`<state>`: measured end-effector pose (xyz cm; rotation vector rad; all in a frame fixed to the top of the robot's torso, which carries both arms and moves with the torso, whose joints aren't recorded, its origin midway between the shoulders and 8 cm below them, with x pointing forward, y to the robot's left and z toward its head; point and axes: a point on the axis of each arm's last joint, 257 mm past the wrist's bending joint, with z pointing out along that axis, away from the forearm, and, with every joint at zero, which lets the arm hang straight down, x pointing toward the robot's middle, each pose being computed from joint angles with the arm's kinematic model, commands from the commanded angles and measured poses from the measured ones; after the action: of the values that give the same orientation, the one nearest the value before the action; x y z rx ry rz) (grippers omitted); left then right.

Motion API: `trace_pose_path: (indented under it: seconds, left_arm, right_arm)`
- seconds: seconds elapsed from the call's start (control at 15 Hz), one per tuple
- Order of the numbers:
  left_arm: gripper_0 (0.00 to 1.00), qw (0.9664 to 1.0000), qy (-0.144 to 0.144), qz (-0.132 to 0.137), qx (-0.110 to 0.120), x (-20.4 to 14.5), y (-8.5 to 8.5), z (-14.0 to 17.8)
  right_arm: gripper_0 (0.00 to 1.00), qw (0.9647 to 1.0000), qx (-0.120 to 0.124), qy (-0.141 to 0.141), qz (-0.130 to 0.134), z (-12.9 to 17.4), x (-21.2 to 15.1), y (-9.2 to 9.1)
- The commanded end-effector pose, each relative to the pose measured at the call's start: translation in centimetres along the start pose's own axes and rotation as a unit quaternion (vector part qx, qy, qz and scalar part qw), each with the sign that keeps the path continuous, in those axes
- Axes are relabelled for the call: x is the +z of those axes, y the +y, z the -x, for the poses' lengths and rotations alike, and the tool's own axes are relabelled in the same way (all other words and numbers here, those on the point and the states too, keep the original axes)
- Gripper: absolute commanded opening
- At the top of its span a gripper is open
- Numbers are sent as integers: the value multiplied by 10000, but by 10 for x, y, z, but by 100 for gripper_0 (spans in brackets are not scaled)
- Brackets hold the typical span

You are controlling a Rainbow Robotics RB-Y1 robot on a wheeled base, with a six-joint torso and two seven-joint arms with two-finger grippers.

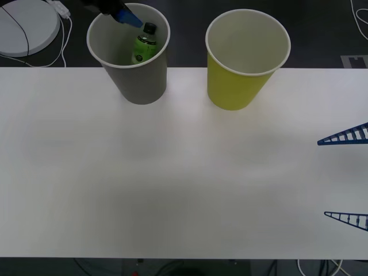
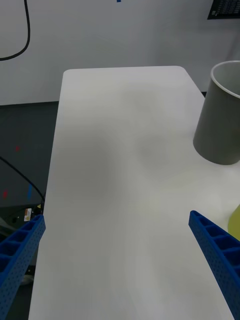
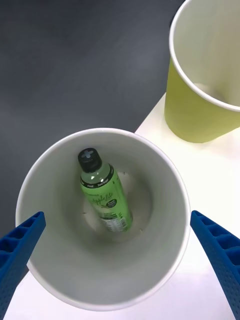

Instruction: Put the can into the green bin and the plastic bottle into the gray bin

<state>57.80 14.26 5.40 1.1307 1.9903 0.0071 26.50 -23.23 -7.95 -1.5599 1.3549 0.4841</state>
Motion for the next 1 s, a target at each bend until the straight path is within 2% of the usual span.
trace_pose_path:
  seconds: [0.07, 0.13, 0.4, 0.53, 0.8, 1.0]
  left_arm:
    - [100, 9999, -13, 89, 111, -8, -8, -13]
    - [100, 9998, -57, 83, 180, -11, -12, -19]
    - [100, 9993, -320, -85, 177, -15, -24, -37]
    - [100, 9990, -365, -40, 259, -15, -30, -49]
    - [100, 9980, -593, -40, 235, -18, -49, -66]
    - [100, 9964, -830, -168, 92, -20, -60, -75]
  right_arm:
    - [100, 10000, 0, 0, 0, 0, 0, 0]
    - [100, 10000, 0, 0, 0, 0, 0, 0]
    - [100, 10000, 0, 0, 0, 0, 0, 0]
    - [100, 10000, 0, 0, 0, 0, 0, 0]
    - [100, 10000, 0, 0, 0, 0, 0, 0]
    - [100, 10000, 0, 0, 0, 0, 0, 0]
